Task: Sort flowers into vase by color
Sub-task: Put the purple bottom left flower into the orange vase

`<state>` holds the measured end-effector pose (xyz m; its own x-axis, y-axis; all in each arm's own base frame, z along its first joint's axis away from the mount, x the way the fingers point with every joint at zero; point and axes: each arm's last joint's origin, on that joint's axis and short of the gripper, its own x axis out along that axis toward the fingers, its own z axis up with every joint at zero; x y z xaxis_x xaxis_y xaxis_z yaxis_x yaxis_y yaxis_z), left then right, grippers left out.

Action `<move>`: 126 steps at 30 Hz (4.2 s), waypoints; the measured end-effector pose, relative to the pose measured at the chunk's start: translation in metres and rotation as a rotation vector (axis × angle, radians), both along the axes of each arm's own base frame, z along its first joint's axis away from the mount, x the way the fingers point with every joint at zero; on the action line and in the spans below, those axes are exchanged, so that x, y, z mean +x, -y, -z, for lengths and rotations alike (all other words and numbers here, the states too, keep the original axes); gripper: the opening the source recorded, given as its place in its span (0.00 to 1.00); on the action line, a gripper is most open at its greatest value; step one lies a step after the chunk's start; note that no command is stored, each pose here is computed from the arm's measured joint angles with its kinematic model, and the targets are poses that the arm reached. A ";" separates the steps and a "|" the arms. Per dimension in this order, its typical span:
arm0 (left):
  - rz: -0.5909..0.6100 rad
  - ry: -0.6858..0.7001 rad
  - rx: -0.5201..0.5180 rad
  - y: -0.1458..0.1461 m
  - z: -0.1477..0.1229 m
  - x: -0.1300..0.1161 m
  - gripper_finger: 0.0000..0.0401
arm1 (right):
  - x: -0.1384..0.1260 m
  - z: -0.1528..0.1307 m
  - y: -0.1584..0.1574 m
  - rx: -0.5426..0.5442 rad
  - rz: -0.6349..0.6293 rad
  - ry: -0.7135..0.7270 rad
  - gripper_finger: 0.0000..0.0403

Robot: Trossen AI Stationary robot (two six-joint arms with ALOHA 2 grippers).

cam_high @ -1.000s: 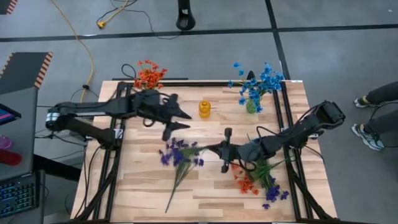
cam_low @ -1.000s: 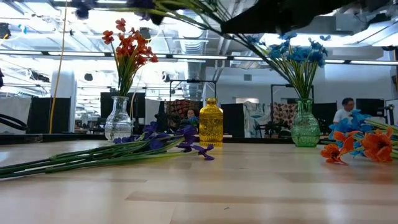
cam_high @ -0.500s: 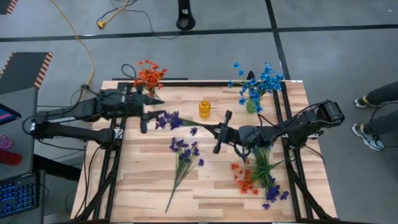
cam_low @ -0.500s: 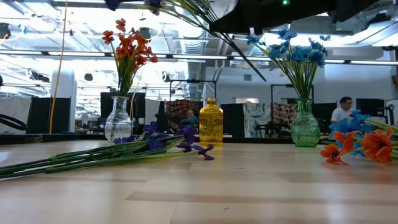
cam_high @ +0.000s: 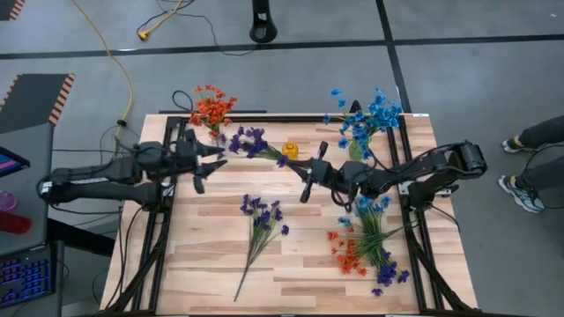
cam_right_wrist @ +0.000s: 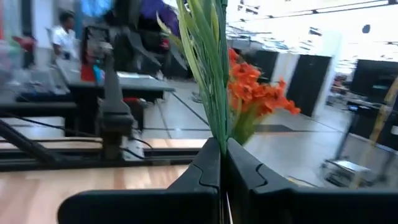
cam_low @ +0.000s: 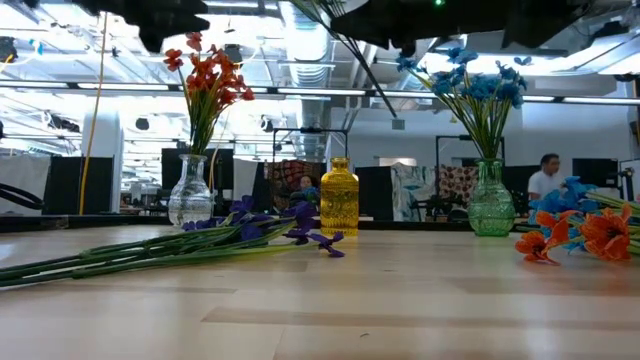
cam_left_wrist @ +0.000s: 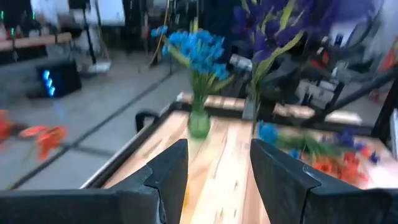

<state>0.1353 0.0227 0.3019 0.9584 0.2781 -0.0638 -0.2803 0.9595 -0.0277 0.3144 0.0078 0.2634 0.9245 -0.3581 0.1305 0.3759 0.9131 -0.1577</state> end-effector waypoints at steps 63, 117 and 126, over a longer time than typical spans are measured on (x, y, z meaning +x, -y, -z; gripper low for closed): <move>-0.091 0.398 0.054 -0.012 0.068 0.172 0.40 | -0.002 0.000 0.018 -0.079 0.207 -0.046 0.08; -0.093 0.312 0.034 -0.012 0.041 0.200 0.09 | 0.000 0.003 0.014 -0.084 0.119 -0.064 0.10; -0.098 0.312 0.034 -0.012 0.041 0.200 0.02 | 0.000 0.002 0.014 -0.083 0.119 -0.062 0.21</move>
